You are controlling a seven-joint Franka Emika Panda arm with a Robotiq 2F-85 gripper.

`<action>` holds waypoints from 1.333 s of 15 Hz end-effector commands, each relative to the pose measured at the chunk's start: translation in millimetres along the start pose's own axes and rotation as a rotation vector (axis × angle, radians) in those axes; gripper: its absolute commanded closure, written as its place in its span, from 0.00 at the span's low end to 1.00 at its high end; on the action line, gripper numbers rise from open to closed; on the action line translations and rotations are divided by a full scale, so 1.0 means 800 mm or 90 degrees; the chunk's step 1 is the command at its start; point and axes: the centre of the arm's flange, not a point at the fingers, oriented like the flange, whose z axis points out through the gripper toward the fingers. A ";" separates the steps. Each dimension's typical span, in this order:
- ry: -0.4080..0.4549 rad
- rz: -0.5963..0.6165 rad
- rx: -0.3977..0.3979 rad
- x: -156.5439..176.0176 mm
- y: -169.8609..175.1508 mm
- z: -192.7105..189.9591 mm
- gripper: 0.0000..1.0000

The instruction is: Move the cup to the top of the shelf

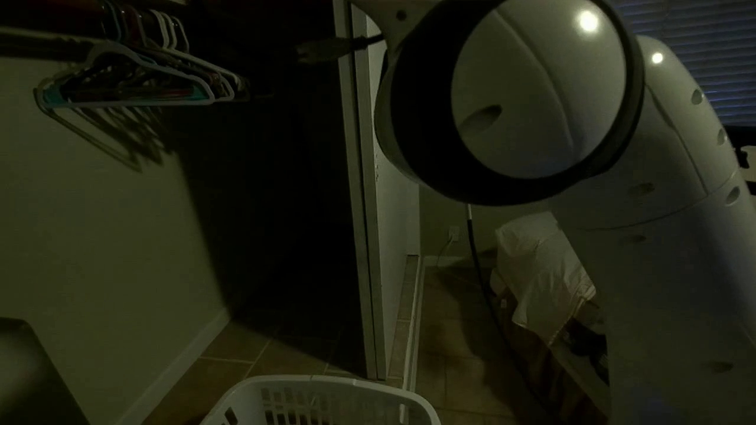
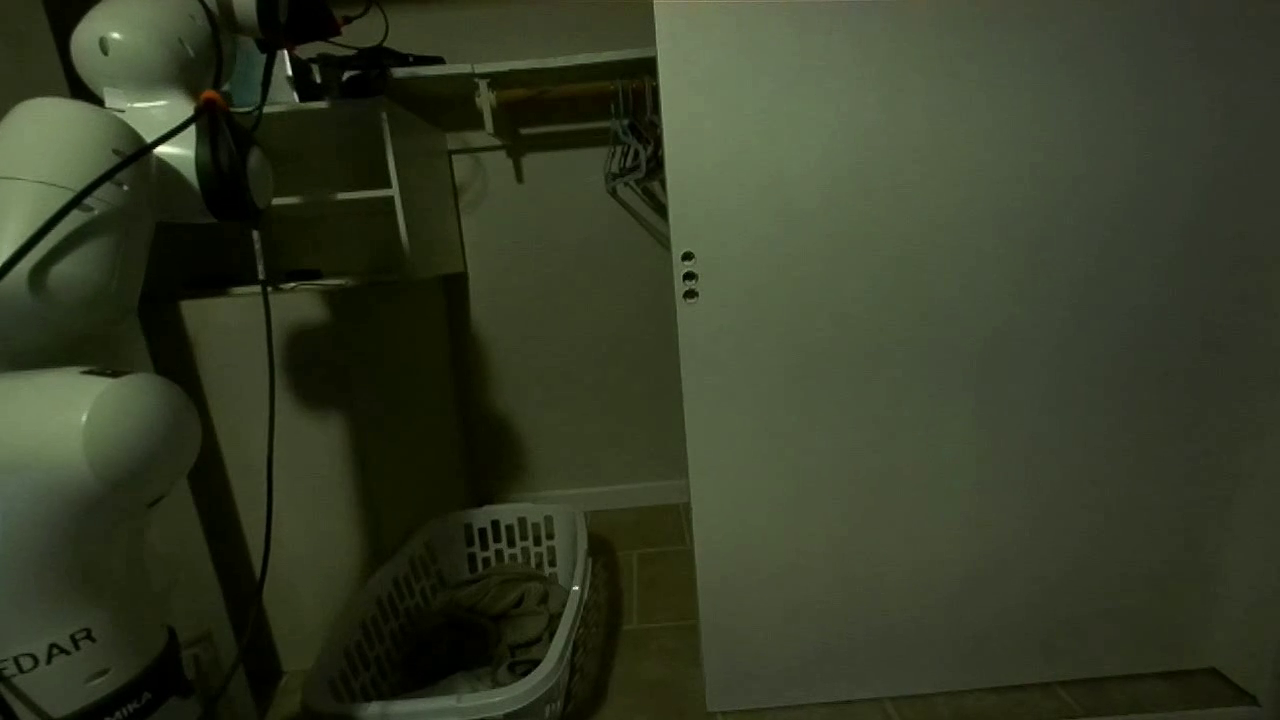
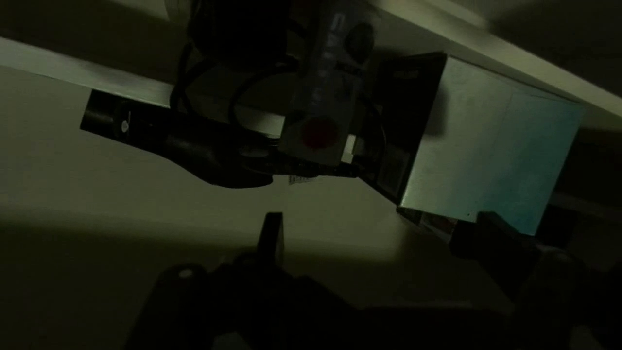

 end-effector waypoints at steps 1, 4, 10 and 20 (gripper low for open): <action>-0.050 -0.002 0.022 0.009 -0.003 -0.026 0.00; -0.091 -0.003 0.039 0.005 -0.017 -0.044 0.00; -0.131 0.003 0.041 0.004 -0.034 -0.068 0.00; -0.187 0.019 0.049 0.009 -0.035 -0.073 0.00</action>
